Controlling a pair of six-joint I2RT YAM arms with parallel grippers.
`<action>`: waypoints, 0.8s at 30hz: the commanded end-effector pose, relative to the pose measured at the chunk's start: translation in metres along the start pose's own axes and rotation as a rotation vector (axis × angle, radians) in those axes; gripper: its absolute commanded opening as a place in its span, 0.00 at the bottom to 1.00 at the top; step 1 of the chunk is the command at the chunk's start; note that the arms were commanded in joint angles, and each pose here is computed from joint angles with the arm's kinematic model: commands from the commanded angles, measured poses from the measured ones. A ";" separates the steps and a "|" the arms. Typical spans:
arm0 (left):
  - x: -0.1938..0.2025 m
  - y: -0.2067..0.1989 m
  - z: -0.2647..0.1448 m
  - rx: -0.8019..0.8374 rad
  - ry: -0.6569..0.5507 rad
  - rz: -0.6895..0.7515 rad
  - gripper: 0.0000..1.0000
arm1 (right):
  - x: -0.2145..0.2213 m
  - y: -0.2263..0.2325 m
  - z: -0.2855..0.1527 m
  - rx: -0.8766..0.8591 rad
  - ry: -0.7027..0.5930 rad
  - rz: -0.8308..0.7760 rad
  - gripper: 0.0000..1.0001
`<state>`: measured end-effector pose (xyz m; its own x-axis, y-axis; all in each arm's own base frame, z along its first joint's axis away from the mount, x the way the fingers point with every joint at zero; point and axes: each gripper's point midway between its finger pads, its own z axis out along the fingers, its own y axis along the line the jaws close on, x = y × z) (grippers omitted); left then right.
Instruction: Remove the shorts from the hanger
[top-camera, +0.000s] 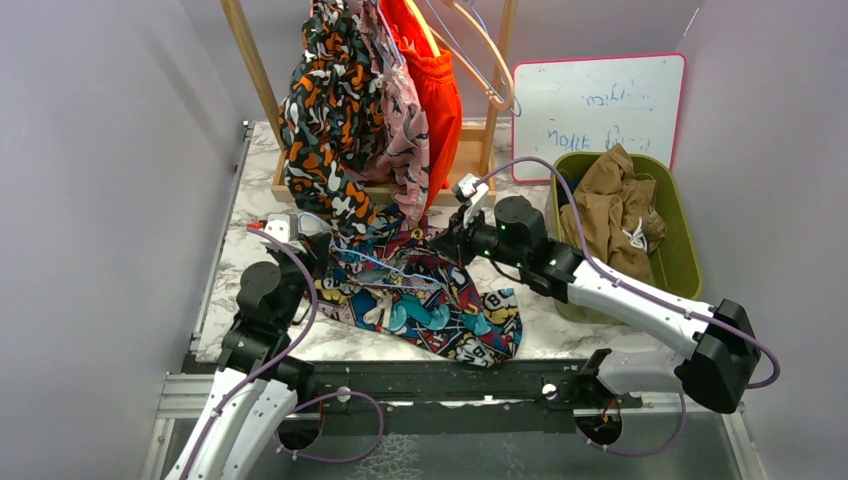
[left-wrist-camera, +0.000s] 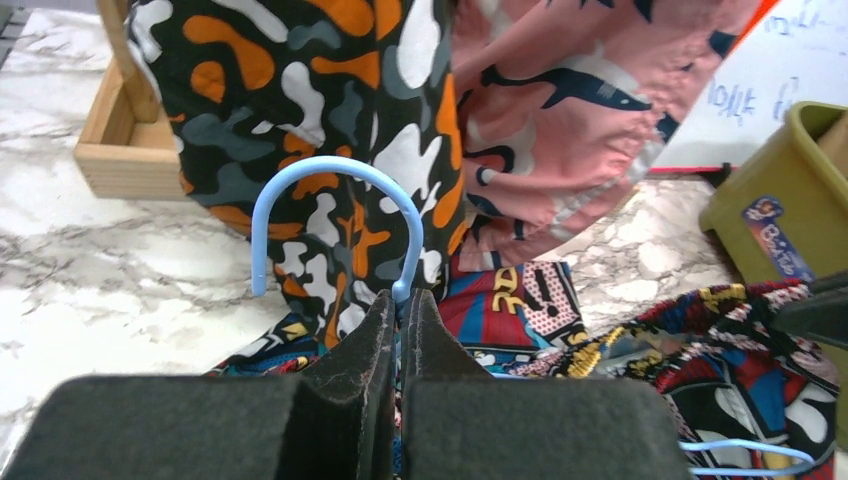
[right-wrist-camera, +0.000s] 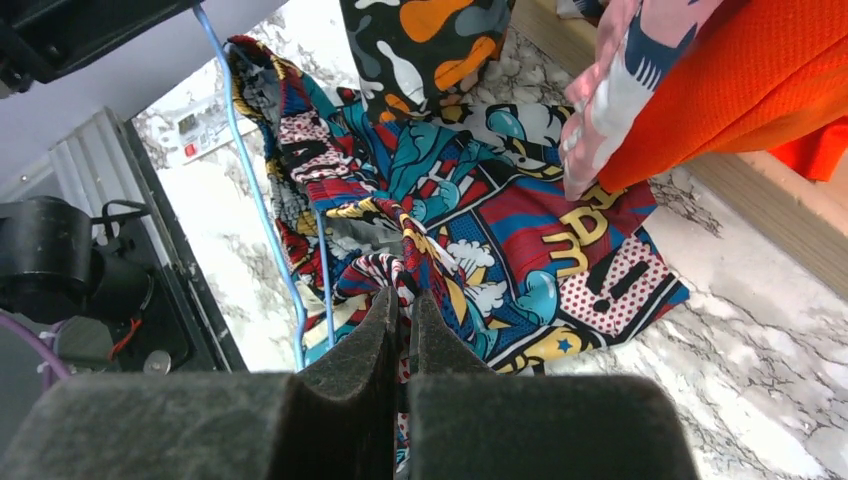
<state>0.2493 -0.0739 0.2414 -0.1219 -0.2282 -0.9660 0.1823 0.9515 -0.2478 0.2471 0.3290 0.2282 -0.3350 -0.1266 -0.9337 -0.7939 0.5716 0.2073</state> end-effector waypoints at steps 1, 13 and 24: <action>-0.027 -0.025 -0.006 0.139 -0.083 0.035 0.00 | 0.012 -0.010 0.004 0.045 -0.011 0.003 0.04; -0.023 -0.079 -0.013 0.443 -0.054 0.003 0.00 | 0.099 -0.044 -0.040 0.275 0.190 0.151 0.32; -0.019 -0.093 -0.006 0.497 0.030 -0.051 0.00 | 0.043 0.028 -0.086 -0.084 0.045 0.118 0.62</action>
<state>0.2325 -0.1495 0.2551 -0.2128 -0.2274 -0.9503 0.5642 0.7654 -0.3095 0.2038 0.2533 0.1873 -0.4884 -0.1080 -0.8659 -0.6474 0.7103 0.2765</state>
